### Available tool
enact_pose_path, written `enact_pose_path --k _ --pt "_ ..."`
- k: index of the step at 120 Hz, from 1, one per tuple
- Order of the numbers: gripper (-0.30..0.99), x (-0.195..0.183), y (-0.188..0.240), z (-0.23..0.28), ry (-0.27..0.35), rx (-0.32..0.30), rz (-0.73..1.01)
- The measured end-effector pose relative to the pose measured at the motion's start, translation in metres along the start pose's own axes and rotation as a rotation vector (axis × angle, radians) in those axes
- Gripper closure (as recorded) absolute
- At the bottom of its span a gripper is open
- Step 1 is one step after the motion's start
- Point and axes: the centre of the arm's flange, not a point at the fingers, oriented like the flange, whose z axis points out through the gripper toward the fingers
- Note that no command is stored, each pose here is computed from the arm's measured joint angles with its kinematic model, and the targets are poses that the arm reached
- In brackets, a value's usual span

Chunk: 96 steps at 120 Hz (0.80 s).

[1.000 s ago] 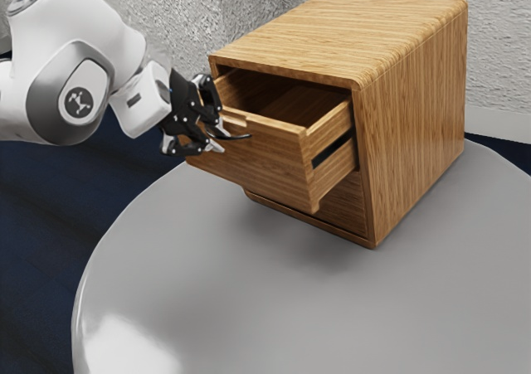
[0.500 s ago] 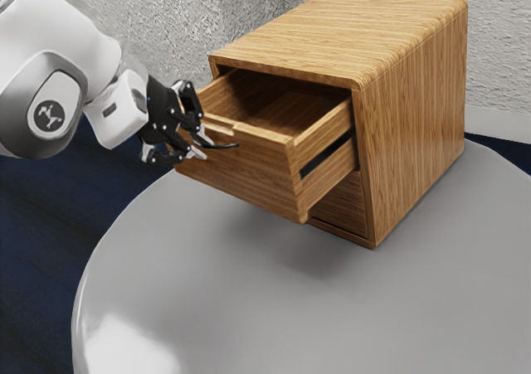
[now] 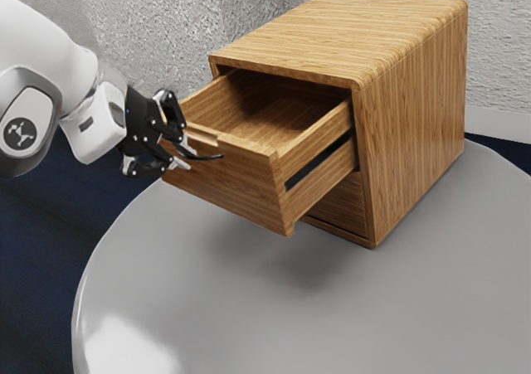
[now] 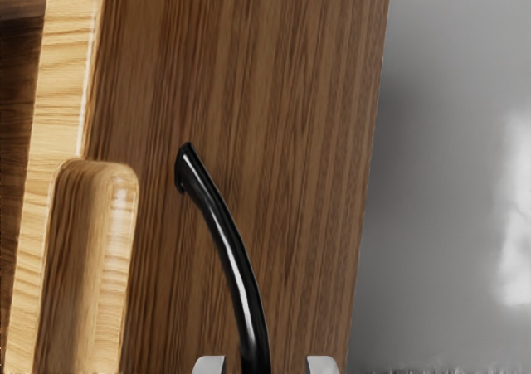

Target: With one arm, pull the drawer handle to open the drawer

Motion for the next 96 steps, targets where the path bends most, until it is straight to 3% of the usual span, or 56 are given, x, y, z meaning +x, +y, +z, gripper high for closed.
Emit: enact_pose_path --k 76,85,96 --pt "0.64 -0.001 0.022 -0.016 -0.002 0.016 -0.011" --pt "0.56 0.004 0.019 -0.052 -0.008 0.064 0.008" --pt "0.38 -0.002 -0.004 -0.137 -0.021 0.132 0.004"
